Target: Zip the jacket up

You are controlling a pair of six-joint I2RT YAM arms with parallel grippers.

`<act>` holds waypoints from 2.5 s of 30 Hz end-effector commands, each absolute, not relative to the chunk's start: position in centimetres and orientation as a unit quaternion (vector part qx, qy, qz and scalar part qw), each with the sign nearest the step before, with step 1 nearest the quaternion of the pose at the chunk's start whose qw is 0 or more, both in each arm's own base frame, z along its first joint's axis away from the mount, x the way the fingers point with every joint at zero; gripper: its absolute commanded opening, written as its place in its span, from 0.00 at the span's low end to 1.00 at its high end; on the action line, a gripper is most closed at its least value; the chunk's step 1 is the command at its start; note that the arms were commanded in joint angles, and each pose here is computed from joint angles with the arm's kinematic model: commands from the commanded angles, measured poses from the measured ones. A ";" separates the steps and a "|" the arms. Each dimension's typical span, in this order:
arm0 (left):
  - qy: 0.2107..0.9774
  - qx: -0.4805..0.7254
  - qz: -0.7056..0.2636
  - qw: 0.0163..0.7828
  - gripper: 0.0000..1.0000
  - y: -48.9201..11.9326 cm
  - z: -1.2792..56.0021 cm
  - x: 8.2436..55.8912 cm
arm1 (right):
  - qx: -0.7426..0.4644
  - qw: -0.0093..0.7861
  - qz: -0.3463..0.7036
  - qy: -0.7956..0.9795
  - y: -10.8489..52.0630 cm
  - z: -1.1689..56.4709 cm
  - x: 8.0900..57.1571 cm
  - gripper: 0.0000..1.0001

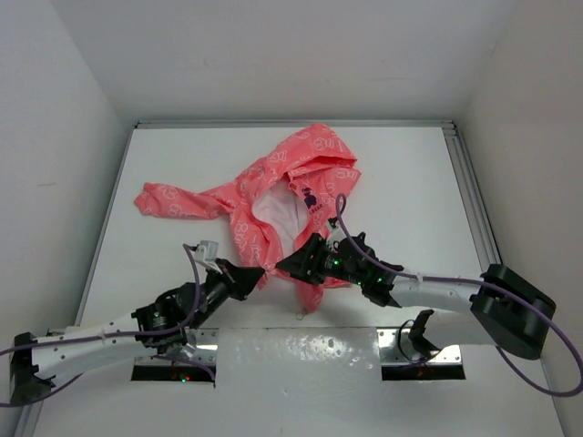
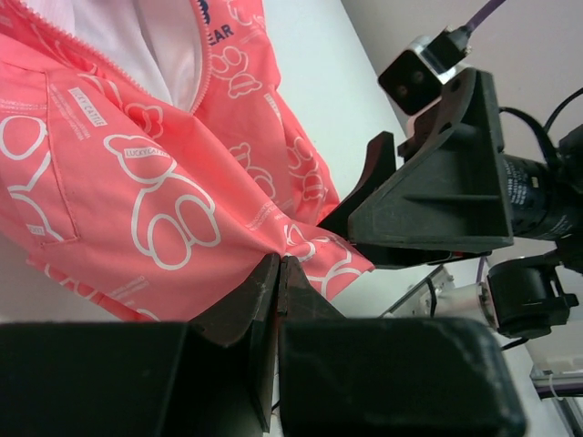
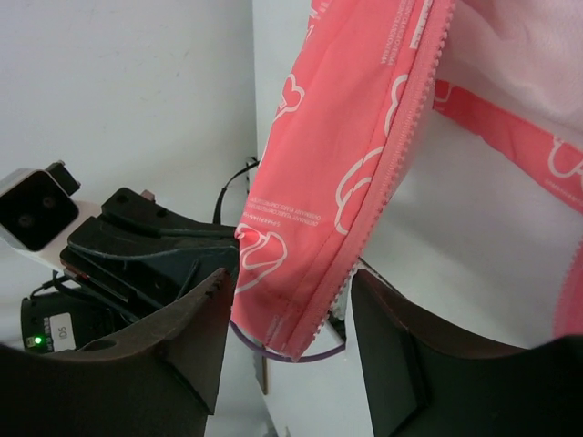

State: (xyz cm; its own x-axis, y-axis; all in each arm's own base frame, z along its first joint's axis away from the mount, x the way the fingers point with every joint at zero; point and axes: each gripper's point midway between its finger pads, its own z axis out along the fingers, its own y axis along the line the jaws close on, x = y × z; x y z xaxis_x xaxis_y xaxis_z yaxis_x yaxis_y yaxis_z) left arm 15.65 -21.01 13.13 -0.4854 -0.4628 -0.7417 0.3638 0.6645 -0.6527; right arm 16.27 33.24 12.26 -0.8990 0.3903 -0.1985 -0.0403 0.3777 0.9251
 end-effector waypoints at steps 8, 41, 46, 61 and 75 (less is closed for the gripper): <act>0.747 -0.030 -0.433 0.503 0.00 -21.3 14.0 15.1 | 0.122 0.202 0.596 0.768 34.0 14.6 16.6 0.35; 0.732 -0.014 -0.495 0.468 0.44 -25.3 14.8 14.4 | 0.054 0.261 0.651 0.711 34.4 16.5 16.4 0.00; 0.726 -0.020 -0.487 0.485 0.39 -25.1 15.3 15.1 | 0.055 0.255 0.652 0.712 34.2 16.1 16.1 0.00; 0.721 -0.021 -0.486 0.493 0.35 -25.2 15.5 15.3 | 0.063 0.249 0.649 0.716 34.0 15.5 16.0 0.00; 0.712 -0.010 -0.494 0.499 0.40 -26.0 16.3 15.7 | 0.068 0.239 0.655 0.713 33.9 15.4 15.8 0.00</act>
State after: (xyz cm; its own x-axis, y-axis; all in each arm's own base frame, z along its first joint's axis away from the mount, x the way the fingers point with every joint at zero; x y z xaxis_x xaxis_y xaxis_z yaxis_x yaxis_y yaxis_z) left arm 15.29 -25.44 13.17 -0.5442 -0.4504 -0.7078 0.4334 0.5715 -0.6968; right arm 16.18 33.63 13.39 -0.8780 0.4118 -0.2440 -0.1694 0.2094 0.9630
